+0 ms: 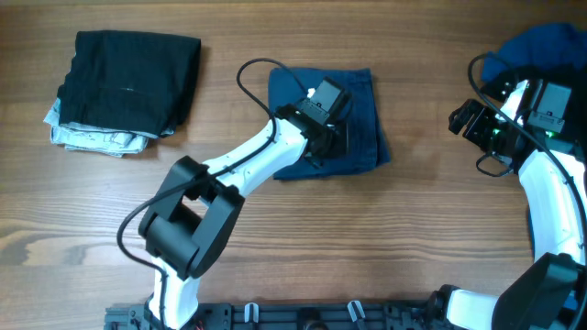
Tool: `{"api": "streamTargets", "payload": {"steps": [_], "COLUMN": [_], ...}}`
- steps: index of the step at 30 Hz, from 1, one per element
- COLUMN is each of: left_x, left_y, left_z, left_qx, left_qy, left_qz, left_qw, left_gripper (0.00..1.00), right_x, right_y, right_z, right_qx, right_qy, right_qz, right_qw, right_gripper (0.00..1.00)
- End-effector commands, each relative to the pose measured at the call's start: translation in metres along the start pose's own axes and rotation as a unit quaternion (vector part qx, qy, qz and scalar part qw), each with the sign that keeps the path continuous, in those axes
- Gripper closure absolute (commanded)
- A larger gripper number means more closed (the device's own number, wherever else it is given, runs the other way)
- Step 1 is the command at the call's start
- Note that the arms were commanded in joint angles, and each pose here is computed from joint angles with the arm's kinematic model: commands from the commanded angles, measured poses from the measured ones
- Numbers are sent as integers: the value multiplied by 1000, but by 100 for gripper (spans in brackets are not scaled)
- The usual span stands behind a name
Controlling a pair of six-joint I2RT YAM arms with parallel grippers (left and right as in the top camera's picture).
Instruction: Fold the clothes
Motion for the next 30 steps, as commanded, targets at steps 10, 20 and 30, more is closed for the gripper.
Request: {"api": "streamTargets", "payload": {"steps": [10, 20, 30], "left_x": [10, -75, -150], "left_y": [-12, 50, 142], "left_z": [93, 224, 113], "left_qx": [-148, -337, -54], "left_qy": [24, 121, 168], "left_qz": [75, -46, -88], "left_qw": [986, 933, 980], "left_gripper": [89, 82, 86], "right_x": [-2, -2, -2], "right_y": [-1, -1, -1], "right_z": [-3, -3, -3], "right_qx": [10, 10, 10], "right_qy": [-2, -2, -2], "right_qz": [-1, -1, -1], "right_qw": [1000, 1000, 1000], "right_gripper": [0, 0, 0]}}
Point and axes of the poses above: each gripper's point midway between its finger pads, its own y axis back along the fingers, its own z axis along the line the jaws close on, x = y × z, the point moved 2 cm from there along y, back along the fingers, and after that the axes turned 12 degrees about y, right-handed, at the moved point
